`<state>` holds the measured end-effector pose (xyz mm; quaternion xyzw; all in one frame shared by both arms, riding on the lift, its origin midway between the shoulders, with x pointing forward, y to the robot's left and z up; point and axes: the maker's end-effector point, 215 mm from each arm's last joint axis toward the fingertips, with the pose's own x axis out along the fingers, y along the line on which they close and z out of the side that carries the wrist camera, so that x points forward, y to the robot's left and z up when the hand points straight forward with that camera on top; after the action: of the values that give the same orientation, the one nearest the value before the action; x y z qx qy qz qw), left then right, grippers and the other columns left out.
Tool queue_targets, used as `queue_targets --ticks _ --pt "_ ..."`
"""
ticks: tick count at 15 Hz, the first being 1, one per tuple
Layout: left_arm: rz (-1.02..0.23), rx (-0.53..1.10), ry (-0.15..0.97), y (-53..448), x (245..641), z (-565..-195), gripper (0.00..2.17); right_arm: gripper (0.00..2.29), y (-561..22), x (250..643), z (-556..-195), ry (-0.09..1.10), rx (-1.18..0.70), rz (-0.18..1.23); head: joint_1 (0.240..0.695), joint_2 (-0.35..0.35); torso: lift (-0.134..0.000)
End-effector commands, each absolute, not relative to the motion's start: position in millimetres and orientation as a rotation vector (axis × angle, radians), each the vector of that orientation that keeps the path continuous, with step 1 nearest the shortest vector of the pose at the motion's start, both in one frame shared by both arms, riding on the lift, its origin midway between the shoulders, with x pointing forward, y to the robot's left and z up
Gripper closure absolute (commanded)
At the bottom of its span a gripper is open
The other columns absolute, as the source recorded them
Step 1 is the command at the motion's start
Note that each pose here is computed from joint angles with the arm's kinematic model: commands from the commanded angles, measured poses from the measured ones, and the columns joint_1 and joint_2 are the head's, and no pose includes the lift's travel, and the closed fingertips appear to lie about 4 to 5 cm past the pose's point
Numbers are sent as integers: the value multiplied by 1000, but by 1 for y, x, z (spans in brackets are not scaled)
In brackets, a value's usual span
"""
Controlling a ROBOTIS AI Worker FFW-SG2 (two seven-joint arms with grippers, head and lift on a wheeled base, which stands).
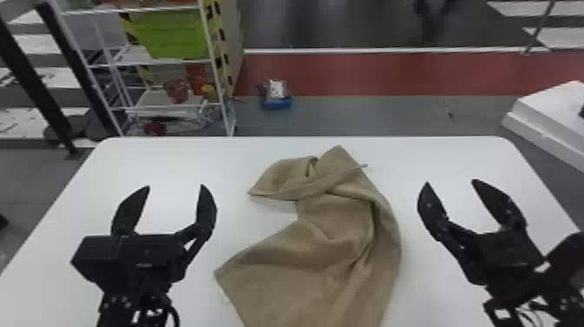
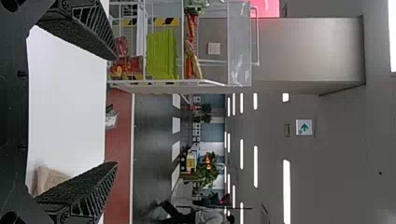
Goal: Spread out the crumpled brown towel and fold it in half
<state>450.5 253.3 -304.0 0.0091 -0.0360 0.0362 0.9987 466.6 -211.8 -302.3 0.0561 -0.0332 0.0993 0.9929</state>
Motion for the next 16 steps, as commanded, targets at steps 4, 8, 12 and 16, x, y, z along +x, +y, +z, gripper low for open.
queue_targets --ticks 4,8,12,16 --pt "68 20 -68 252 448 -305 87 181 -217 467 -307 -52 103 189 695 50 -124" --pt "56 22 -41 249 438 -314 83 181 -259 462 -334 21 52 120 695 35 -124" --pt "18 20 20 221 436 -343 90 181 -298 449 -354 70 15 67 695 -29 -124" --pt "8 48 143 201 432 -382 90 181 -331 437 -367 98 4 15 695 -116 -124"
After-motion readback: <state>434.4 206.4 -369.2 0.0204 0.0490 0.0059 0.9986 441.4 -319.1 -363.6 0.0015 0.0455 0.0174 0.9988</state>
